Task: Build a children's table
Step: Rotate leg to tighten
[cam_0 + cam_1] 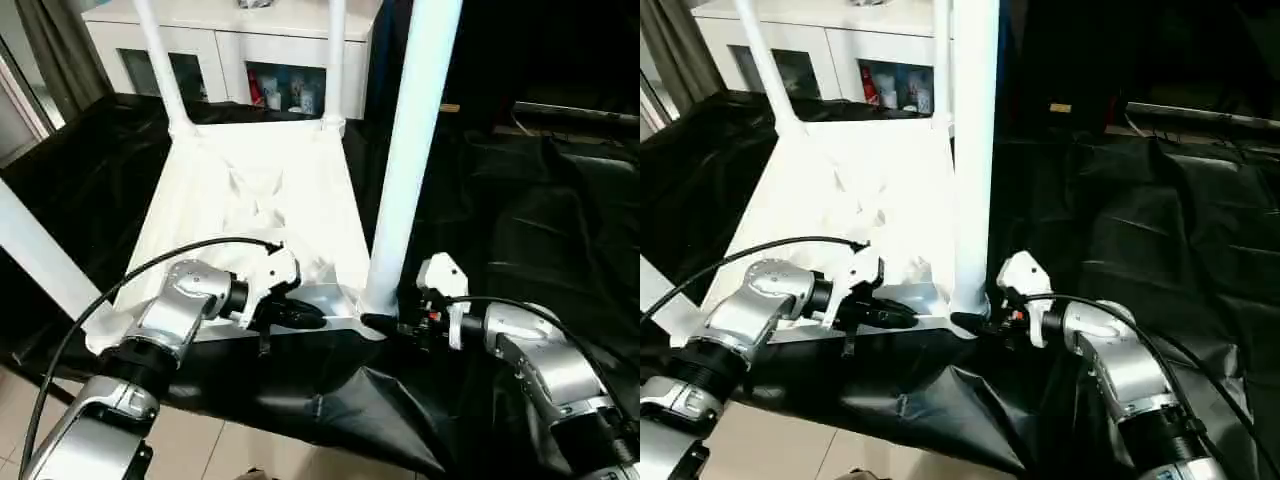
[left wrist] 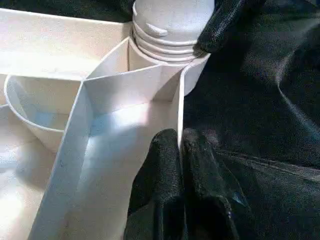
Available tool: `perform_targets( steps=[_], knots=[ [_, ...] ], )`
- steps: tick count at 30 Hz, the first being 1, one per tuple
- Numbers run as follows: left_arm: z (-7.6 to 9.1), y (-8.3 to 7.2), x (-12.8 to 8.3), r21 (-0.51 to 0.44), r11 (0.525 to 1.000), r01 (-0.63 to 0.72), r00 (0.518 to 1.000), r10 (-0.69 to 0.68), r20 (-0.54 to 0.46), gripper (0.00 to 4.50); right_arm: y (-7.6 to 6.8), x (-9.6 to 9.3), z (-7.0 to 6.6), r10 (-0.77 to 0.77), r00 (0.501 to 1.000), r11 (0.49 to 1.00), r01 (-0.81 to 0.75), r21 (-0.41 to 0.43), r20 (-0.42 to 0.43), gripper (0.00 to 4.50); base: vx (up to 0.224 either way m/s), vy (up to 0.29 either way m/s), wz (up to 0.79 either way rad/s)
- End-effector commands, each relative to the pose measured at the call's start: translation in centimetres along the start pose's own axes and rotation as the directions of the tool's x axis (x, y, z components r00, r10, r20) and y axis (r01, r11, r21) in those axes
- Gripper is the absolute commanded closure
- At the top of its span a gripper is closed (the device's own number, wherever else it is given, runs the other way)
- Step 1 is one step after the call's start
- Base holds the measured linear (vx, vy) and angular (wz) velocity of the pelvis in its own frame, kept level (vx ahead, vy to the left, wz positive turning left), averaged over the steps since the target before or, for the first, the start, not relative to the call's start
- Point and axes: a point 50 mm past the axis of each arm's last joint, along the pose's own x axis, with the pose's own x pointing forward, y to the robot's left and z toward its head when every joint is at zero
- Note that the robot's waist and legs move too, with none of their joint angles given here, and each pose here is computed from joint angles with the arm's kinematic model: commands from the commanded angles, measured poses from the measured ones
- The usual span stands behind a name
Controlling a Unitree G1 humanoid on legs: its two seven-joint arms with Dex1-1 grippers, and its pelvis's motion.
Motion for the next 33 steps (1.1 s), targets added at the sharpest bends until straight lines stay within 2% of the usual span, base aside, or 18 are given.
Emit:
perform_targets(
  steps=[1, 4, 6, 8, 10, 12, 14, 17, 19, 20, 21, 22, 24, 25, 26, 28, 33],
  knots=[
    [-1.0, -0.4, 0.8, -0.040, 0.999, -0.003, 1.000, 0.002, -0.031, 4.50, -0.2, 0.2, 0.0, -0.065, 0.997, 0.997, 0.064, 0.037, 0.042, 1.78, 0.000, 0.000, 0.00],
    [-0.7, 0.4, 2.1, -0.073, 0.992, -0.105, 0.994, 0.101, -0.049, 4.50, -0.3, 0.7, -1.2, -0.252, 0.965, 0.960, 0.240, 0.147, 0.067, 1.78, 0.000, 0.000, 0.00],
    [-0.4, 0.6, 2.8, -0.084, 0.988, -0.127, 0.991, 0.124, -0.039, 4.50, -0.3, 1.1, -1.6, -0.323, 0.944, 0.933, 0.308, 0.184, 0.059, 1.79, 0.000, 0.000, 0.00],
    [0.4, 1.0, 4.7, -0.089, 0.977, -0.195, 0.980, 0.192, -0.048, 4.50, -0.1, 2.0, -2.2, -0.466, 0.885, 0.861, 0.448, 0.240, 0.020, 1.80, 0.000, 0.000, 0.00],
    [1.2, 1.3, 6.3, -0.110, 0.960, -0.258, 0.966, 0.254, -0.047, 4.50, -0.2, 3.0, -1.9, -0.569, 0.822, 0.791, 0.550, 0.267, -0.007, 1.80, 0.000, 0.000, 0.00],
    [1.6, 1.4, 7.1, -0.120, 0.952, -0.283, 0.959, 0.278, -0.053, 4.50, -0.2, 3.6, -1.7, -0.605, 0.796, 0.763, 0.587, 0.271, -0.020, 1.80, 0.000, 0.000, 0.00],
    [2.1, 1.5, 8.1, -0.114, 0.935, -0.335, 0.942, 0.329, -0.065, 4.50, 0.0, 4.9, -0.9, -0.626, 0.780, 0.751, 0.606, 0.261, -0.010, 1.80, 0.000, 0.000, 0.00],
    [2.5, 1.5, 8.6, -0.107, 0.931, -0.349, 0.937, 0.345, -0.052, 4.50, 0.3, 5.8, -0.1, -0.611, 0.792, 0.768, 0.586, 0.257, 0.020, 1.80, 0.000, 0.000, 0.00],
    [2.7, 1.6, 8.6, -0.098, 0.937, -0.336, 0.942, 0.335, -0.027, 4.50, 0.7, 6.3, 0.7, -0.554, 0.828, 0.817, 0.524, 0.239, 0.080, 1.80, 0.000, 0.000, 0.00],
    [2.7, 1.6, 8.6, -0.098, 0.937, -0.336, 0.942, 0.335, -0.027, 4.50, 0.7, 6.3, 0.7, -0.554, 0.828, 0.817, 0.524, 0.239, 0.080, 1.45, 0.000, 0.000, 0.00],
    [2.6, 1.7, 8.0, -0.080, 0.941, -0.328, 0.945, 0.327, -0.025, 4.50, 0.7, 5.9, 1.1, -0.525, 0.842, 0.837, 0.485, 0.255, 0.123, 1.45, 0.000, 0.000, 0.00],
    [2.4, 1.8, 7.7, -0.077, 0.944, -0.321, 0.947, 0.320, -0.024, 4.50, 0.6, 5.7, 1.3, -0.509, 0.848, 0.847, 0.464, 0.259, 0.145, 1.24, 0.000, 0.000, 0.00],
    [2.3, 1.8, 7.2, -0.070, 0.951, -0.300, 0.954, 0.300, -0.013, 4.50, 0.4, 5.2, 1.5, -0.484, 0.859, 0.856, 0.425, 0.295, 0.167, 1.08, 0.000, 0.000, 0.00],
    [2.1, 1.7, 6.6, -0.061, 0.961, -0.271, 0.962, 0.272, 0.007, 4.50, 0.2, 4.6, 1.5, -0.445, 0.878, 0.876, 0.387, 0.288, 0.176, 1.00, 0.000, 0.000, 0.00],
    [1.9, 1.5, 5.5, -0.042, 0.975, -0.217, 0.975, 0.219, 0.048, 4.50, 0.1, 3.5, 1.2, -0.359, 0.921, 0.921, 0.324, 0.216, 0.151, 0.90, 0.000, 0.000, 0.00],
    [1.4, 1.3, 4.6, -0.034, 0.984, -0.177, 0.982, 0.179, 0.057, 4.50, 0.1, 2.6, 0.9, -0.294, 0.948, 0.948, 0.273, 0.166, 0.120, 0.59, 0.000, 0.000, 0.00],
    [0.2, 0.4, 2.5, -0.028, 0.999, -0.046, 0.997, 0.048, 0.063, 4.50, 0.0, 0.5, 0.5, -0.153, 0.986, 0.986, 0.148, 0.084, 0.065, 0.59, 0.000, 0.000, 0.00]
  ],
)
